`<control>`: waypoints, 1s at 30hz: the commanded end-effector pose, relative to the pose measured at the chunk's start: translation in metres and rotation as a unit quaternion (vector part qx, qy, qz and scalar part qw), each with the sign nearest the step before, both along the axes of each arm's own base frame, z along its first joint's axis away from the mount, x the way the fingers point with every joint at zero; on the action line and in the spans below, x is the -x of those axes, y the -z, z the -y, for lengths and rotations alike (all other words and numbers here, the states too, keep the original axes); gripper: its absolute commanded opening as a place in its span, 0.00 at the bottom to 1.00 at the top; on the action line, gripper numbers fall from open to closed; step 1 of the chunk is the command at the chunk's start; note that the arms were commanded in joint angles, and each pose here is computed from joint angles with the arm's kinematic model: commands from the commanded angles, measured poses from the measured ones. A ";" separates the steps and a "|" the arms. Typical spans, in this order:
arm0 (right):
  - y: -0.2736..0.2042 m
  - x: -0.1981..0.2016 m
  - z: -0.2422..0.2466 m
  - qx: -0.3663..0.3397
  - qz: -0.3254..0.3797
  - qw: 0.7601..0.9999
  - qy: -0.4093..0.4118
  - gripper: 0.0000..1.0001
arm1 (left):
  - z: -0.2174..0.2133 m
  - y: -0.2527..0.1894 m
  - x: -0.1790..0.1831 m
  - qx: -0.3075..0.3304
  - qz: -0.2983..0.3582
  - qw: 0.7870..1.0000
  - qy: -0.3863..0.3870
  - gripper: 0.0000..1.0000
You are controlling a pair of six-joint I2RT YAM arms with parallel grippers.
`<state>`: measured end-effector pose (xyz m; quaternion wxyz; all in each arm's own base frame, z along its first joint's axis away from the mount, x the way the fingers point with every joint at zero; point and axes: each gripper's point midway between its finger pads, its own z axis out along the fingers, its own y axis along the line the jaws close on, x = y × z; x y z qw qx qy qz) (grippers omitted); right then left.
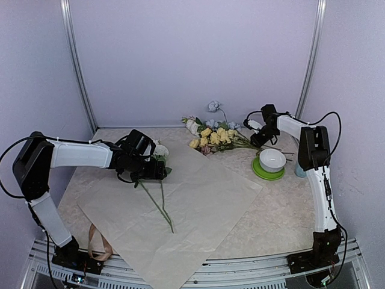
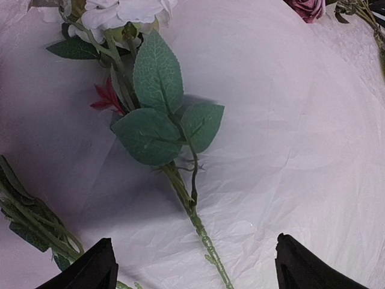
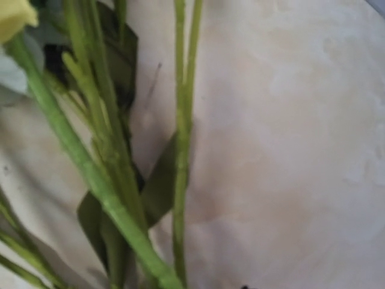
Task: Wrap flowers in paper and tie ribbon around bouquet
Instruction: Pick up the fake flower from the corner of the board.
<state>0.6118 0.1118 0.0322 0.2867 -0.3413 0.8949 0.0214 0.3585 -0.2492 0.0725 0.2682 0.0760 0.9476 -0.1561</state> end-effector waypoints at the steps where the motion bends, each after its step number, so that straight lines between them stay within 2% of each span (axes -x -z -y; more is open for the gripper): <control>1: -0.009 -0.007 -0.012 -0.016 0.017 1.000 -0.016 0.34 | 0.003 0.004 0.002 0.000 -0.003 1.000 0.006 0.89; 8: -0.019 -0.016 -0.016 -0.056 0.021 0.998 -0.015 0.47 | 0.003 0.006 0.002 -0.002 -0.004 1.000 0.007 0.89; 11: -0.023 -0.018 -0.016 -0.064 0.028 0.997 -0.014 0.43 | 0.002 0.007 0.002 -0.004 -0.005 1.000 0.007 0.89; 18: 0.022 -0.006 0.006 -0.053 -0.029 0.998 0.013 0.43 | 0.002 0.009 0.003 -0.004 -0.005 1.000 0.008 0.89; 25: 0.044 0.009 0.010 -0.073 -0.071 0.995 0.006 0.20 | 0.001 0.012 0.003 -0.006 -0.009 1.000 0.007 0.89; 30: 0.014 0.007 -0.005 -0.096 -0.045 0.994 -0.032 0.01 | 0.002 0.012 0.003 -0.005 -0.009 1.000 0.007 0.89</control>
